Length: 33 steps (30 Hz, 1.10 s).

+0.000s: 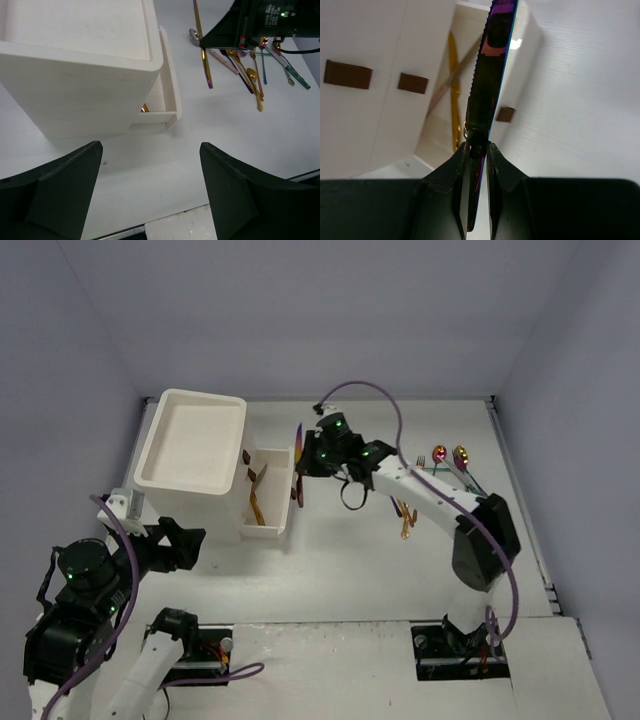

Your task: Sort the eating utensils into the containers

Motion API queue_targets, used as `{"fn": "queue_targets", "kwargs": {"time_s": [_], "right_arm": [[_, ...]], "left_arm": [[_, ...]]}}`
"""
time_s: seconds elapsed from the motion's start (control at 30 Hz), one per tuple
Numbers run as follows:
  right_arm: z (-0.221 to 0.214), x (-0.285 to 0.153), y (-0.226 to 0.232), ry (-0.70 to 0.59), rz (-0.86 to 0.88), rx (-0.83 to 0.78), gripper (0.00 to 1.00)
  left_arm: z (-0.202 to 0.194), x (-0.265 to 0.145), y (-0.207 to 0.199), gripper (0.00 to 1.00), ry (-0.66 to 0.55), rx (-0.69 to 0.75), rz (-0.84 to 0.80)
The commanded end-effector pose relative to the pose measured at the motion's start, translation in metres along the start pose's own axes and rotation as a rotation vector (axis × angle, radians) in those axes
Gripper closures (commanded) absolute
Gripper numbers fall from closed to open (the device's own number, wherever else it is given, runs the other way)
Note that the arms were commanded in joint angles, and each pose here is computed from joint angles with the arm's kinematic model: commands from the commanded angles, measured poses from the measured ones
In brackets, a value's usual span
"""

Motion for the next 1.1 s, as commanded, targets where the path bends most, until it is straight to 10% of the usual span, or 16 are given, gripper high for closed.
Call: {"fn": "queue_targets", "kwargs": {"time_s": [0.0, 0.27, 0.47, 0.67, 1.07], "right_arm": [[0.018, 0.041, 0.046, -0.116, 0.083, 0.03, 1.0], [0.009, 0.101, 0.063, -0.12, 0.043, 0.052, 0.96], [0.008, 0.102, 0.062, -0.118, 0.039, 0.026, 0.56], [0.029, 0.053, 0.031, -0.174, -0.006, -0.048, 0.4], [0.029, -0.084, -0.14, -0.195, -0.322, -0.133, 0.4]], "left_arm": [[0.009, -0.003, 0.001, 0.24, -0.016, -0.01, 0.047], [0.009, -0.007, 0.0, 0.24, -0.013, -0.017, 0.051], [0.008, -0.005, 0.001, 0.24, 0.0, -0.017, 0.055], [0.009, -0.003, 0.001, 0.24, 0.002, -0.017, 0.057], [0.01, -0.005, 0.0, 0.24, 0.002, 0.01, 0.036]]}}
Point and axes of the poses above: each gripper's point midway between its finger pads, its own x axis out along the fingers, its own y axis along the line the jaws close on, z = x × y, the point moved 8 cm from there along -x, back along the fingers, and after that the axes turned 5 degrees about -x, right-handed, at the moved point
